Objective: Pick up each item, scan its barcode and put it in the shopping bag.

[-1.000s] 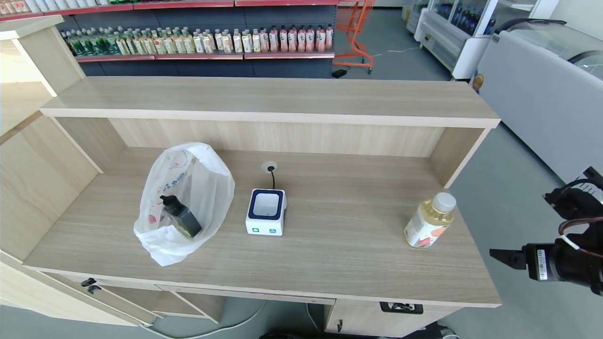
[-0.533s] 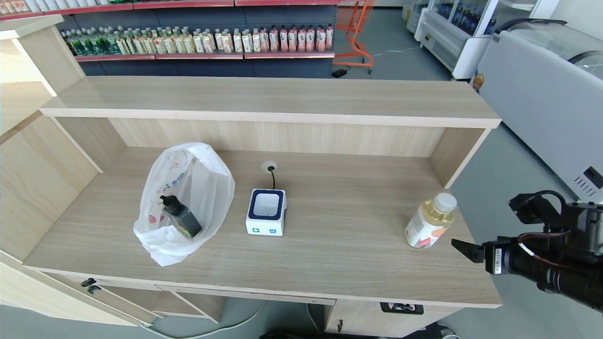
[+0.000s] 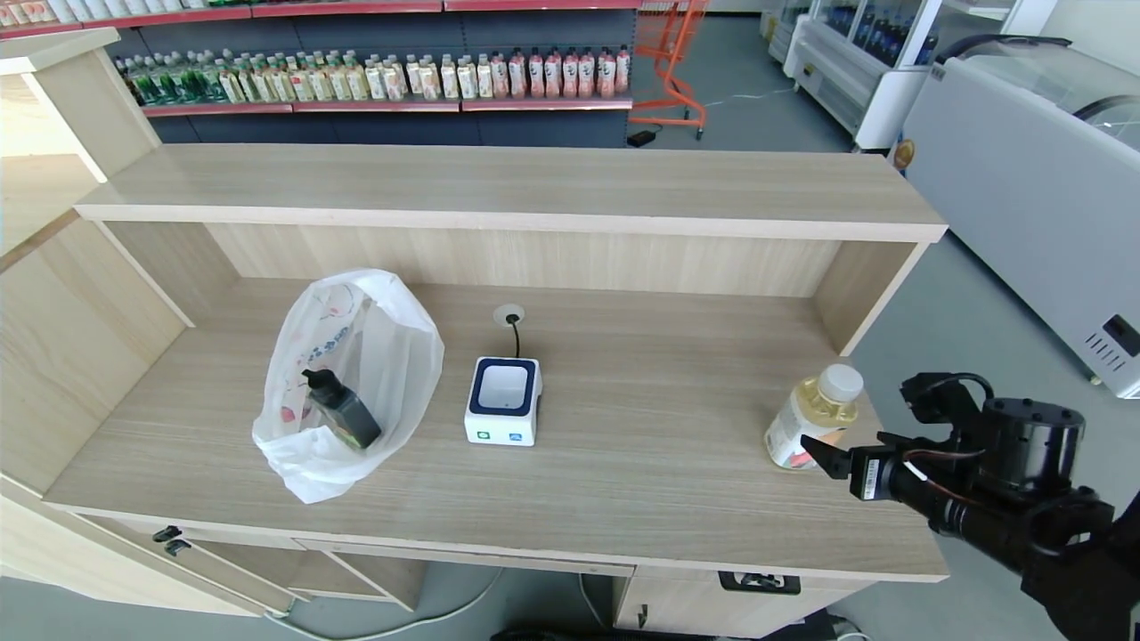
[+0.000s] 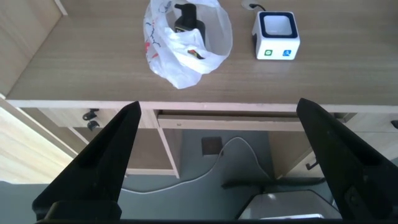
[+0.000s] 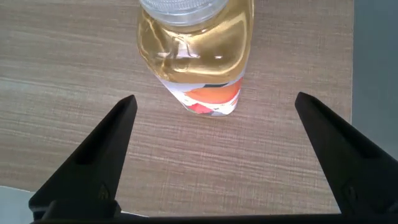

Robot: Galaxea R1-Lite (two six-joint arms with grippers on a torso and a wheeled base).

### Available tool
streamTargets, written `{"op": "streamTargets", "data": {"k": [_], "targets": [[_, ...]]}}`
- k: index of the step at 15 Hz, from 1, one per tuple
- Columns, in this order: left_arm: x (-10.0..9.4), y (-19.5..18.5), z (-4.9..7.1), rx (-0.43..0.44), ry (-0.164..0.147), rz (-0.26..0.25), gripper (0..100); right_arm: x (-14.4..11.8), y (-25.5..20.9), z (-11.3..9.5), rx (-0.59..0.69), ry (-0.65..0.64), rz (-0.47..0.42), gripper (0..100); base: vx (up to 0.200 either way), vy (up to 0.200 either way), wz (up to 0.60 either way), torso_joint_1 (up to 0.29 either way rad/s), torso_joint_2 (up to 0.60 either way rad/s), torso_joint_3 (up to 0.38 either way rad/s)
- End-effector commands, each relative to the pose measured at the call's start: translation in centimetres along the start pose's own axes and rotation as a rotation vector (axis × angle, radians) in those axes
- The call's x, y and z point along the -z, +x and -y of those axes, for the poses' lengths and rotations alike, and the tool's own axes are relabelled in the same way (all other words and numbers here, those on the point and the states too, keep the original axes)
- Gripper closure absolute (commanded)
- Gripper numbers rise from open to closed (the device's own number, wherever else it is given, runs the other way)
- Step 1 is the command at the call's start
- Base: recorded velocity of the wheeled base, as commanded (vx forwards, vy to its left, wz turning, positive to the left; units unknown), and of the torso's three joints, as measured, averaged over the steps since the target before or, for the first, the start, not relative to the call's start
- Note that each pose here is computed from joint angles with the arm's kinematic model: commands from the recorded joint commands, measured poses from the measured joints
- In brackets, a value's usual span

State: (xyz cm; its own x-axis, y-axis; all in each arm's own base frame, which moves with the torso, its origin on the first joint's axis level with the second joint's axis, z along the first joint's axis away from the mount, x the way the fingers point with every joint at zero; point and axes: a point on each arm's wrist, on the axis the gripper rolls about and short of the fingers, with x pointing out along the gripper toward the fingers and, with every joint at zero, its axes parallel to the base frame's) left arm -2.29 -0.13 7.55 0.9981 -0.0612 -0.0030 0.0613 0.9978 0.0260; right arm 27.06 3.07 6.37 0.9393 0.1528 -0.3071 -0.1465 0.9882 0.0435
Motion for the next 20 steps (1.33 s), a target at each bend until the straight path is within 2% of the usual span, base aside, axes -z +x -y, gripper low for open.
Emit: {"op": "streamTargets", "data": {"k": [1, 8, 15, 16, 20], "targets": [[0.0, 0.0, 0.0, 0.000, 0.000, 0.000, 0, 1.8, 2.2, -0.8, -0.029, 0.009, -0.033, 0, 0.000, 0.000, 0.00, 0.000, 0.00, 0.000], [0.0, 0.0, 0.0, 0.000, 0.000, 0.000, 0, 0.5, 6.4, -2.5, -0.082, -0.015, 0.083, 0, 0.000, 0.000, 0.00, 0.000, 0.00, 0.000], [0.0, 0.0, 0.0, 0.000, 0.000, 0.000, 0, -0.2, 8.1, -2.8, -0.108, -0.081, 0.136, 0, 0.000, 0.000, 0.00, 0.000, 0.00, 0.000], [0.0, 0.0, 0.0, 0.000, 0.000, 0.000, 0, -0.5, 8.3, -2.8, -0.126, -0.084, 0.148, 100, 0.000, 0.000, 0.00, 0.000, 0.00, 0.000], [0.0, 0.0, 0.0, 0.000, 0.000, 0.000, 0, -0.8, 9.1, -3.0, -0.145, -0.105, 0.170, 100, 0.000, 0.000, 0.00, 0.000, 0.00, 0.000]]}}
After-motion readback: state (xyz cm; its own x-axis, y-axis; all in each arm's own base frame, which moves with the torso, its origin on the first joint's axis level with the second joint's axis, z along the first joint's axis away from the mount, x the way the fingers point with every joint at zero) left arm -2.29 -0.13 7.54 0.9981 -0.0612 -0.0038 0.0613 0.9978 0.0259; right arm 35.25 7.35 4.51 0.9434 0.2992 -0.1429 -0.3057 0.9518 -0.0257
